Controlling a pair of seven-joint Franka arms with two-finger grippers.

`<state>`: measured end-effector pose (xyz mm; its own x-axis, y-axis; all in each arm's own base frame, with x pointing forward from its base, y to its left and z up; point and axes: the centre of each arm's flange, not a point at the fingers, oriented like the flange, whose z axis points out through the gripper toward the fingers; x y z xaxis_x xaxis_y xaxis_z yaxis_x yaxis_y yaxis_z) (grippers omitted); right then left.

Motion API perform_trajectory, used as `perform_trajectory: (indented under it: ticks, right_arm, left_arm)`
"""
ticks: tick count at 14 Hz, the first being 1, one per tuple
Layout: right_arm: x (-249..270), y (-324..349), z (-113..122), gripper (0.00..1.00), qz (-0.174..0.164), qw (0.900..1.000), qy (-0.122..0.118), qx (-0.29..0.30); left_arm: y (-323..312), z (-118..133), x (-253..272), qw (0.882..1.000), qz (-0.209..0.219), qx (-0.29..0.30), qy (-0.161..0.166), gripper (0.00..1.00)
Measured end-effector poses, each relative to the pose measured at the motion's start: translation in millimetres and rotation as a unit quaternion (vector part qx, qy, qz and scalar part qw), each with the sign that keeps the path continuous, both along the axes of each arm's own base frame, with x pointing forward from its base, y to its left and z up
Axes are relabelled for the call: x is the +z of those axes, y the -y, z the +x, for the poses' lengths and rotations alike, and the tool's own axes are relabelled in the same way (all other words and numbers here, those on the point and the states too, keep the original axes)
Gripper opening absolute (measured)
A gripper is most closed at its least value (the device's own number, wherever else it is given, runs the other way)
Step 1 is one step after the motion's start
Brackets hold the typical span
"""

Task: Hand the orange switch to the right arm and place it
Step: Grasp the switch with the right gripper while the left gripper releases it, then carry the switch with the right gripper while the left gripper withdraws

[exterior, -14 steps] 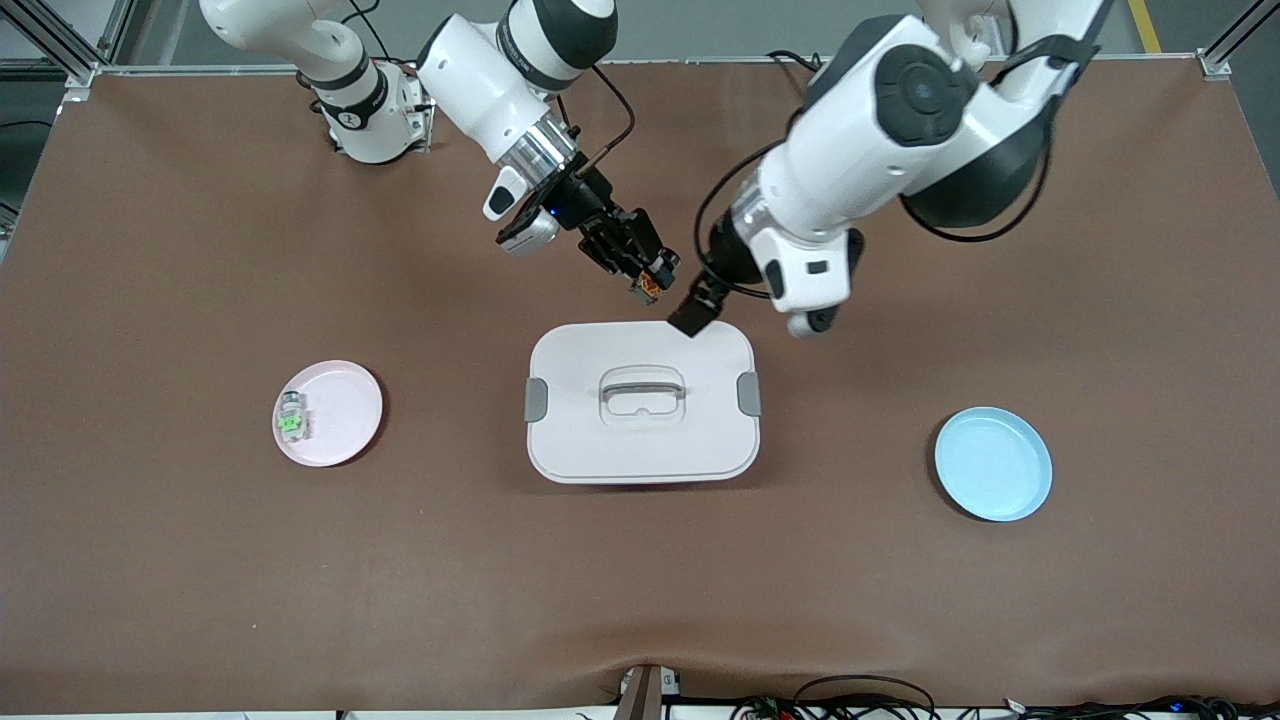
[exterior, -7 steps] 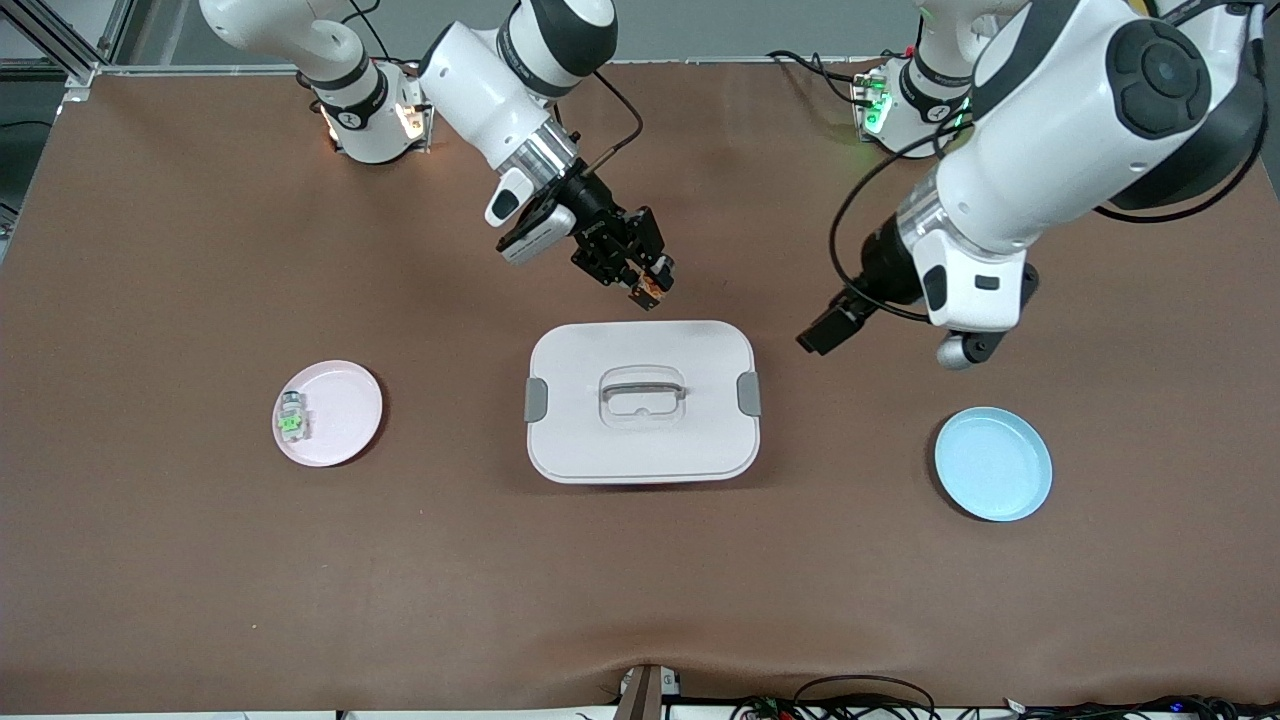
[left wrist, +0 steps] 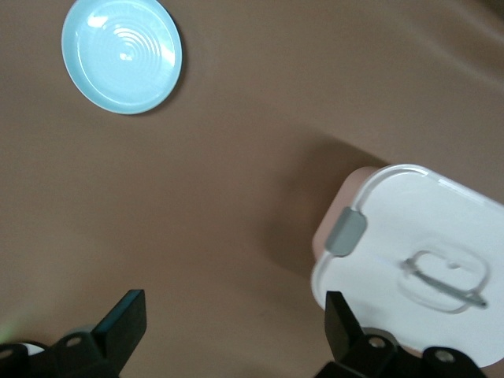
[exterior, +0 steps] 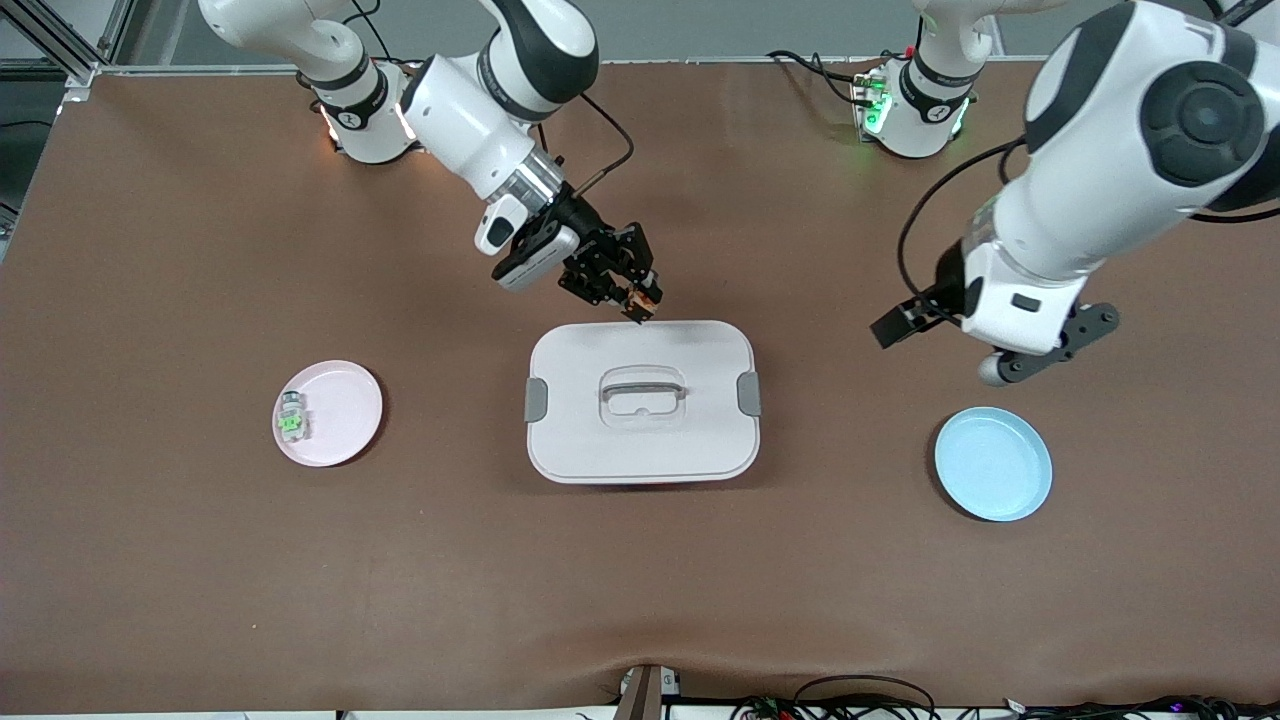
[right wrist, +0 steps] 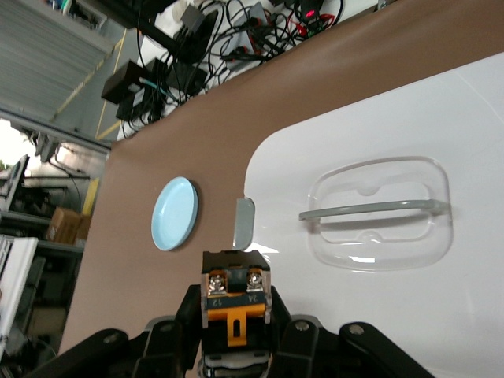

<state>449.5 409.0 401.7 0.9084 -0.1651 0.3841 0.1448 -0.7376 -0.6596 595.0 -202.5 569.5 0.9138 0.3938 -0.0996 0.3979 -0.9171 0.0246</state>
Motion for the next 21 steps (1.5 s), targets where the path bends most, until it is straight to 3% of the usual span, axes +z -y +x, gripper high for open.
perform_trajectory:
  ticks: [4, 9, 15, 17, 21]
  right_arm:
    - [-23, 23, 10, 0.36, -0.039, 0.998, 0.017, 0.038]
    - [-48, 50, 23, 0.36, -0.073, 0.992, 0.030, 0.094]
    - [-58, 92, 52, 0.36, -0.043, 0.989, -0.027, 0.141]
    - [-57, 106, 62, 0.36, -0.060, 0.985, -0.030, 0.161]
    - [-37, 124, 84, 0.36, -0.100, 0.974, -0.058, 0.194]
  left_arm:
    - [-58, 0, 13, 0.998, 0.009, -0.068, -0.012, 1.00]
    - [-107, 8, 17, 0.987, 0.056, -0.149, -0.003, 1.00]
    - [-160, 9, 28, 0.978, 0.054, -0.201, 0.002, 1.00]
    - [-165, 7, 34, 0.976, 0.056, -0.212, 0.006, 1.00]
    - [-162, 0, 49, 0.974, 0.062, -0.218, 0.016, 1.00]
